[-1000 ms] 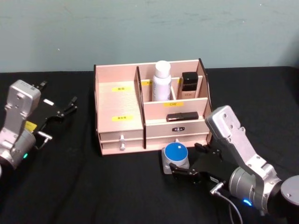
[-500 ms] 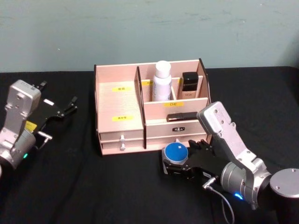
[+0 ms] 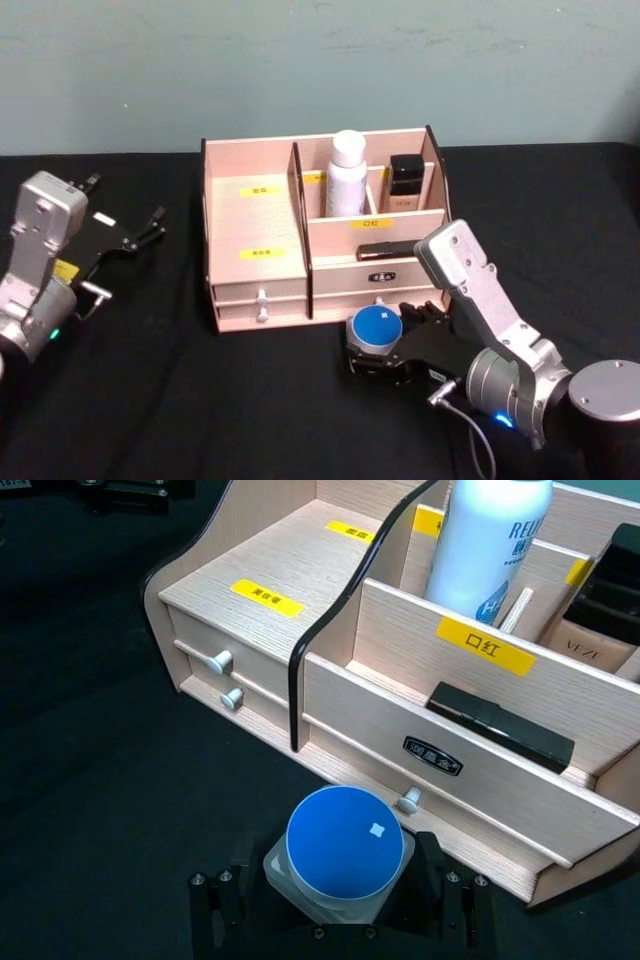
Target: Pick up the facial cleanser and watermelon frost from the table and place them into the tiered storage box.
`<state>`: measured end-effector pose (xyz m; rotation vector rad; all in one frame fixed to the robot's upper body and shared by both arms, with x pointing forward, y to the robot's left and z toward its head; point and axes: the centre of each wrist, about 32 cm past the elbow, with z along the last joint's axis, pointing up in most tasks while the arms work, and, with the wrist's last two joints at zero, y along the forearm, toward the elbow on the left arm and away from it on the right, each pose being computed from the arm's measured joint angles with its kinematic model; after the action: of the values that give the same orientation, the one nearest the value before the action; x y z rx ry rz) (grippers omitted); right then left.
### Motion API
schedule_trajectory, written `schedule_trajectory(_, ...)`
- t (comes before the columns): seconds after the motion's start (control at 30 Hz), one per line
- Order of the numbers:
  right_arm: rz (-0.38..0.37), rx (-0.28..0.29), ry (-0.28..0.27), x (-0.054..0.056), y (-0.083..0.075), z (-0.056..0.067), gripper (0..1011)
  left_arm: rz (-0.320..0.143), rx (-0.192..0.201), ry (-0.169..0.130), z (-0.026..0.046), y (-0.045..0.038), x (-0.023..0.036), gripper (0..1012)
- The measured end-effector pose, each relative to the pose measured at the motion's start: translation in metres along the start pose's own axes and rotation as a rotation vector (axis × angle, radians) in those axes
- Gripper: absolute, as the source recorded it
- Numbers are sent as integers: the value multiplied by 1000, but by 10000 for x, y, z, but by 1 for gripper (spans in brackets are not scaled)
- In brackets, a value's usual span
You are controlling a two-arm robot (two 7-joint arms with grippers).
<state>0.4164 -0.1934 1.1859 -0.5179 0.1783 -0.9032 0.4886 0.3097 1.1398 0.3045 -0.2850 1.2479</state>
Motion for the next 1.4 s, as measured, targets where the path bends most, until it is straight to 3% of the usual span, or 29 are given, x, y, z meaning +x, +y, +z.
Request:
schedule_trajectory(0.73,3,-6,-5,1,33,-13,1002,0,0,0,0,0,0,1001)
schedule_trajectory(0.93,3,-6,-5,1,32,-12,903,0,0,0,0,0,0,1001)
schedule_trajectory(1.17,3,-5,-4,0,30,-12,708,0,0,0,0,0,0,1001)
schedule_trajectory(1.4,3,-5,-4,-2,29,-12,705,0,0,0,0,0,0,1001)
